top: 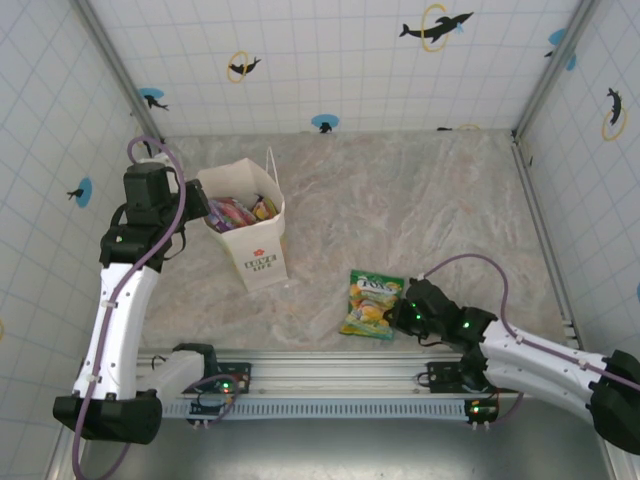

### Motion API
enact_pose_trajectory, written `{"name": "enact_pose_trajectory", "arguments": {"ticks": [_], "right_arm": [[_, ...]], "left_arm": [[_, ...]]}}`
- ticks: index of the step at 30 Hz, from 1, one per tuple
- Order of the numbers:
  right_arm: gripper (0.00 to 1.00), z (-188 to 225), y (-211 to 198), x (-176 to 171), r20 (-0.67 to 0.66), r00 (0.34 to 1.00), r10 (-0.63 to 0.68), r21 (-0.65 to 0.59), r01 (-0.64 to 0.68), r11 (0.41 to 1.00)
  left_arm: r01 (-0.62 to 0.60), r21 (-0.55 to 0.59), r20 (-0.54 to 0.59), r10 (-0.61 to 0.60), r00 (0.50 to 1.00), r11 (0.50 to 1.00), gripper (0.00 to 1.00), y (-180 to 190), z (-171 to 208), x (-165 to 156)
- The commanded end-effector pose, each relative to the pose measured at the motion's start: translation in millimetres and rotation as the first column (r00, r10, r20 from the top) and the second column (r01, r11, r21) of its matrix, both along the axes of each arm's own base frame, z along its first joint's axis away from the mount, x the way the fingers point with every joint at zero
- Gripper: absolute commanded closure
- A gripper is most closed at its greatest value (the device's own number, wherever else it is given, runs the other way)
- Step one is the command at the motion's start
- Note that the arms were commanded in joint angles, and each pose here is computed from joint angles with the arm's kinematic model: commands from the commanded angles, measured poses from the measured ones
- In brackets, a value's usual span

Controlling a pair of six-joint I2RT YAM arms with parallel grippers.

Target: Place the snacks into the paper bag

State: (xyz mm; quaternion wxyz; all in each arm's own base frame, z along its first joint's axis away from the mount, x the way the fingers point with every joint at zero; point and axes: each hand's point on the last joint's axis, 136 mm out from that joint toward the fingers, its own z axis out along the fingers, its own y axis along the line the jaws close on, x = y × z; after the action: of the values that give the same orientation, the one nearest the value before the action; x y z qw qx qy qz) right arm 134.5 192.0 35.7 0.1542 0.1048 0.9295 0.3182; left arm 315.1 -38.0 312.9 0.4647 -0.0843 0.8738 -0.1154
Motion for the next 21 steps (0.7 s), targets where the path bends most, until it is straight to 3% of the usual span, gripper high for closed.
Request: {"name": "enact_pose_trajectory", "arguments": {"ticks": [1,12,21], "right_arm": [[1.00,6.8,-3.5,9.8,0.055,0.998,-0.018,-0.021,0.019,1.000],[1.00,41.1,8.3,33.5,0.187,0.982,-0.021,0.032,0.015,0.999],[1.00,121.2,20.7,71.2,0.410,0.911,-0.037,0.044,0.020,0.999]], "left_arm": [[0.023,0.009,0.031,-0.024,0.999,1.000,1.00,-2.8,8.4,0.7],[0.025,0.000,0.015,-0.025,1.000,1.000,1.00,-4.0,2.4,-0.1],[0.027,0.005,0.027,-0.027,0.999,1.000,1.00,-3.6,7.5,-0.4]]}}
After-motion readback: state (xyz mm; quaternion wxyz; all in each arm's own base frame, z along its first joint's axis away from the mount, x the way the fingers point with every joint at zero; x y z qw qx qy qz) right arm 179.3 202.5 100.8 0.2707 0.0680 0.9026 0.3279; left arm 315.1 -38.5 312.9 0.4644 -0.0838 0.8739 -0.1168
